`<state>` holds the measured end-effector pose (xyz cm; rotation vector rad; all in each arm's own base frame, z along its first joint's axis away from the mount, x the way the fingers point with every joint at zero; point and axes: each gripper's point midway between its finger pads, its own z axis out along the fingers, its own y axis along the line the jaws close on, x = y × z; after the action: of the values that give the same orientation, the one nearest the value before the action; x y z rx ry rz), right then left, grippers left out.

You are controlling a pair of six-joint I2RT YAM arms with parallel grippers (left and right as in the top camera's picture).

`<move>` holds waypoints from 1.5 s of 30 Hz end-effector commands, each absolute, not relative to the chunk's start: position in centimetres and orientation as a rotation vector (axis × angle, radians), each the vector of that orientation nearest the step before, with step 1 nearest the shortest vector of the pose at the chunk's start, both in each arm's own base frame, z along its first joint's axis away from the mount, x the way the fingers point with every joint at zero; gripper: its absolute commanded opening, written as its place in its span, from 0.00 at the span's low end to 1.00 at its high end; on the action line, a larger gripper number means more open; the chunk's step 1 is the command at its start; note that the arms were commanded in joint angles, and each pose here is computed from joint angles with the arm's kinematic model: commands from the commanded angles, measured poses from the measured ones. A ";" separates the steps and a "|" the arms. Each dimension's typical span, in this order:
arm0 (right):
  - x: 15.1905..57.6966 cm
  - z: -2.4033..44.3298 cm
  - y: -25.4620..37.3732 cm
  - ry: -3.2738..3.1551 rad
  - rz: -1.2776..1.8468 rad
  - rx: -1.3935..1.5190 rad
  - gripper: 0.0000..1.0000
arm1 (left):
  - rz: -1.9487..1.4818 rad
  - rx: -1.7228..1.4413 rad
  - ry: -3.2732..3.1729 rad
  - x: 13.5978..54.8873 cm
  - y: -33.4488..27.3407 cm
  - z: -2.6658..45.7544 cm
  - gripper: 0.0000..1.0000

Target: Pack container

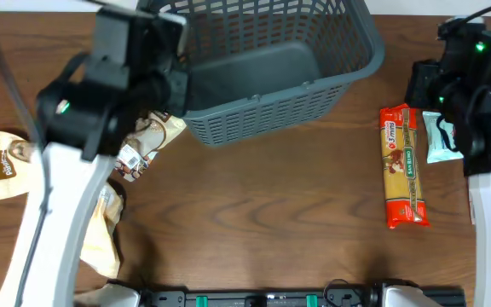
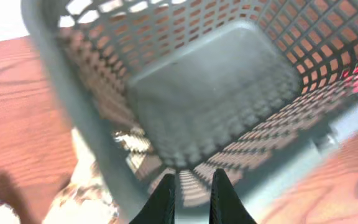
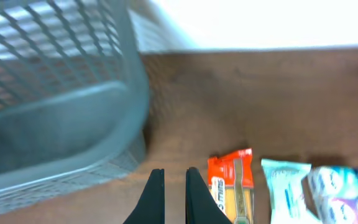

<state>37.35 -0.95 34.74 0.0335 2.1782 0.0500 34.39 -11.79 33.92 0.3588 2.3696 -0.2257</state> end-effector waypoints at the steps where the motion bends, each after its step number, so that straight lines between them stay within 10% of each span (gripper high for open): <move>1: 36.6 38.3 0.7 2.088 0.063 -0.064 0.01 | -0.186 0.291 2.310 31.9 -10.1 37.0 0.09; 20: 42.8 35.8 9.0 2.173 0.257 -0.354 0.01 | -0.203 0.186 2.765 27.4 -12.8 24.8 0.06; 45: 43.3 22.2 8.4 2.639 0.217 -0.367 0.01 | -0.114 0.171 2.741 31.5 -13.4 19.9 0.06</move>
<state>43.19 8.52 22.67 -0.3473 2.6247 0.2420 31.18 -14.16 19.75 0.2007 2.7551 -0.1763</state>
